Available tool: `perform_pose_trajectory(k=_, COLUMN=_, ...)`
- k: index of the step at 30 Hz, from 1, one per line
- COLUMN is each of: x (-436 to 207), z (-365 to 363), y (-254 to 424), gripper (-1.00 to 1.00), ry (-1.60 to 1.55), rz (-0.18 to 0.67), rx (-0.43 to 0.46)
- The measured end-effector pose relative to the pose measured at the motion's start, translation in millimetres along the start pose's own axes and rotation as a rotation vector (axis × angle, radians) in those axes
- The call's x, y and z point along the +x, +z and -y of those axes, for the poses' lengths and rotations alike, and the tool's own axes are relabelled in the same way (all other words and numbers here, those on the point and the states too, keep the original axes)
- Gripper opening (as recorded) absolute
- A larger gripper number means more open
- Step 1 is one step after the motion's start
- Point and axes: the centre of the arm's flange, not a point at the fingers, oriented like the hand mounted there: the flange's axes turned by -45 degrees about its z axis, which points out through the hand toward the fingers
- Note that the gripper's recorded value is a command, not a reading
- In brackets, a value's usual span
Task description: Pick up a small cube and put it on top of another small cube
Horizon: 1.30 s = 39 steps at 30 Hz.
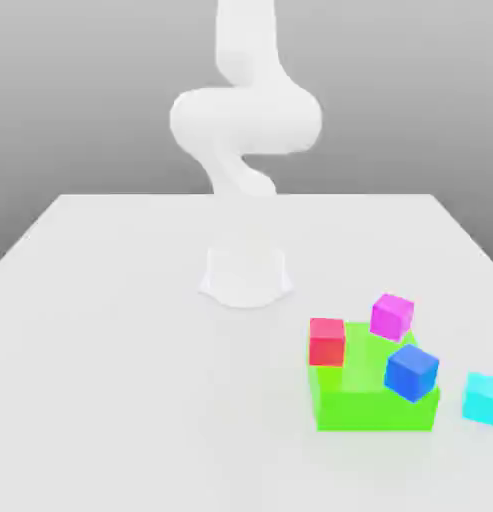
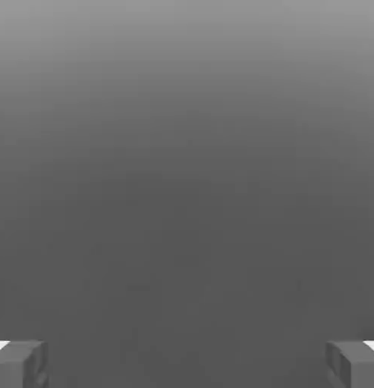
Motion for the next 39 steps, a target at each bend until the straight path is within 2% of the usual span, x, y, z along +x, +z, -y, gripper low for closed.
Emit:
perform_pose_trajectory(k=5, x=-15.1, z=61.9, y=99.6, gripper=0.0, ry=-0.187, rz=0.139, rx=0.106)
perform_pose_trajectory(k=11, x=-67.8, z=147.3, y=199.0, gripper=0.0, ry=-0.42, rz=0.293, rx=0.216)
perform_pose_trajectory(k=20, x=-215.3, z=278.1, y=298.1, gripper=0.0, ry=-0.821, rz=0.506, rx=0.362)
perform_pose_trajectory(k=25, x=-311.5, z=310.9, y=336.8, gripper=0.0, ry=-1.017, rz=0.622, rx=0.405)
perform_pose_trajectory(k=30, x=-365.2, z=318.2, y=379.4, gripper=0.0, ry=-1.061, rz=0.644, rx=0.415)
perform_pose_trajectory(k=31, x=-372.8, z=318.1, y=387.0, gripper=-1.0, ry=-1.062, rz=0.645, rx=0.416)
perform_pose_trajectory(k=39, x=-368.7, z=318.3, y=382.3, gripper=-1.0, ry=-1.063, rz=0.645, rx=0.415)
